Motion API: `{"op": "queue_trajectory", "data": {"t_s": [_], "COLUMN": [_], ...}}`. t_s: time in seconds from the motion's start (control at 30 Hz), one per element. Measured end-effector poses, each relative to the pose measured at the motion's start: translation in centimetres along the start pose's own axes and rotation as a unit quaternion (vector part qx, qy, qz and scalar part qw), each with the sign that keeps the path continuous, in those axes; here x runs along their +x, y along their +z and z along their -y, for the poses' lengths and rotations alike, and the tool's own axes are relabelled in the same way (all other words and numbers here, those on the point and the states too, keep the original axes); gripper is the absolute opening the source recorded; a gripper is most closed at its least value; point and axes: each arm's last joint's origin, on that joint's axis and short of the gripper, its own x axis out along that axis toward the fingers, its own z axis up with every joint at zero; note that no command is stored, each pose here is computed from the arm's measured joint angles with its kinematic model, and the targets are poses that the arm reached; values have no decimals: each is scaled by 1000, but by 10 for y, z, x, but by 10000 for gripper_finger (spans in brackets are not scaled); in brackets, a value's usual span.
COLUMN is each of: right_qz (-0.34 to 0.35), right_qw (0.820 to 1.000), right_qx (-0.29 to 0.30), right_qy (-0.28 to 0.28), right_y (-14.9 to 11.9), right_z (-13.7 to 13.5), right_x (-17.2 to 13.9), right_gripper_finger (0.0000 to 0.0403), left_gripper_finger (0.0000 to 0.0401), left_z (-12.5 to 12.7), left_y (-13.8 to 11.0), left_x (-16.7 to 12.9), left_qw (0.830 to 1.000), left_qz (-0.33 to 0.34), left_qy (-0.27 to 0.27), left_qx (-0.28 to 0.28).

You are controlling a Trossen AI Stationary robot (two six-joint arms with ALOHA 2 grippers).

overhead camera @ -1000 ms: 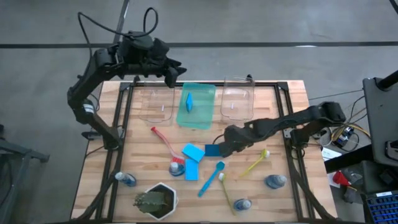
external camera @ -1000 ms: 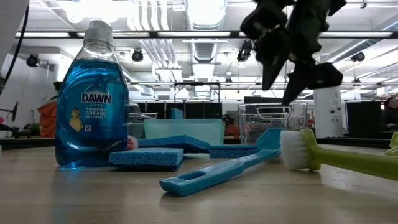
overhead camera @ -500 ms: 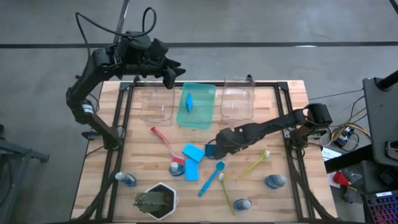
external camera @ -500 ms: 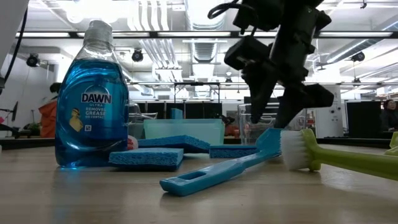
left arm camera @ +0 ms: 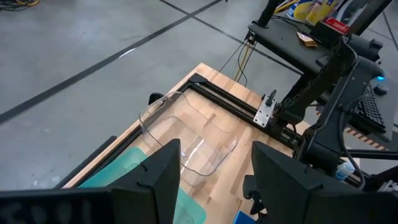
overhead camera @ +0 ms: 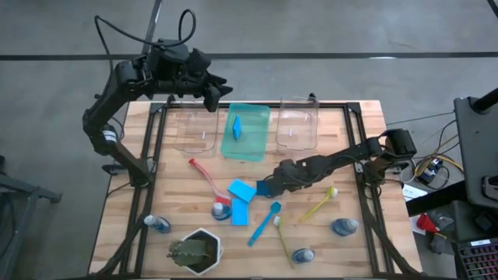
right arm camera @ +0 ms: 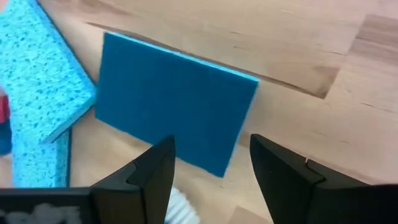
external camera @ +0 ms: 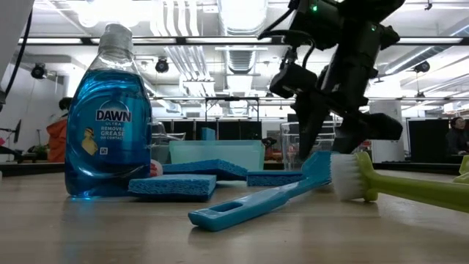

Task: Pick & Place Kitchen Sink Supplies
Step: Put the sponge into the green bin

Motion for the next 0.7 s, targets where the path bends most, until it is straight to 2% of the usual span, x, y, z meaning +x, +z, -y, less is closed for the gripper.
{"op": "queue_trajectory", "data": {"t_s": [0.47,0.53,0.7], "right_qz": [14,13,10], "right_qw": [1000,1000,1000], "right_qx": [12,12,9], "right_qy": [10,-3,-5], "right_y": [4,3,3], "right_z": [0,4,5], "right_x": [11,14,14], "right_gripper_finger": [203,202,179], "left_gripper_finger": [188,188,188], "left_z": [0,0,0], "left_y": [0,0,0], "left_x": [0,0,0], "left_qw": [1000,1000,1000], "left_qz": [0,0,0], "left_qy": [-1,-1,-1], "left_qx": [0,0,0]}}
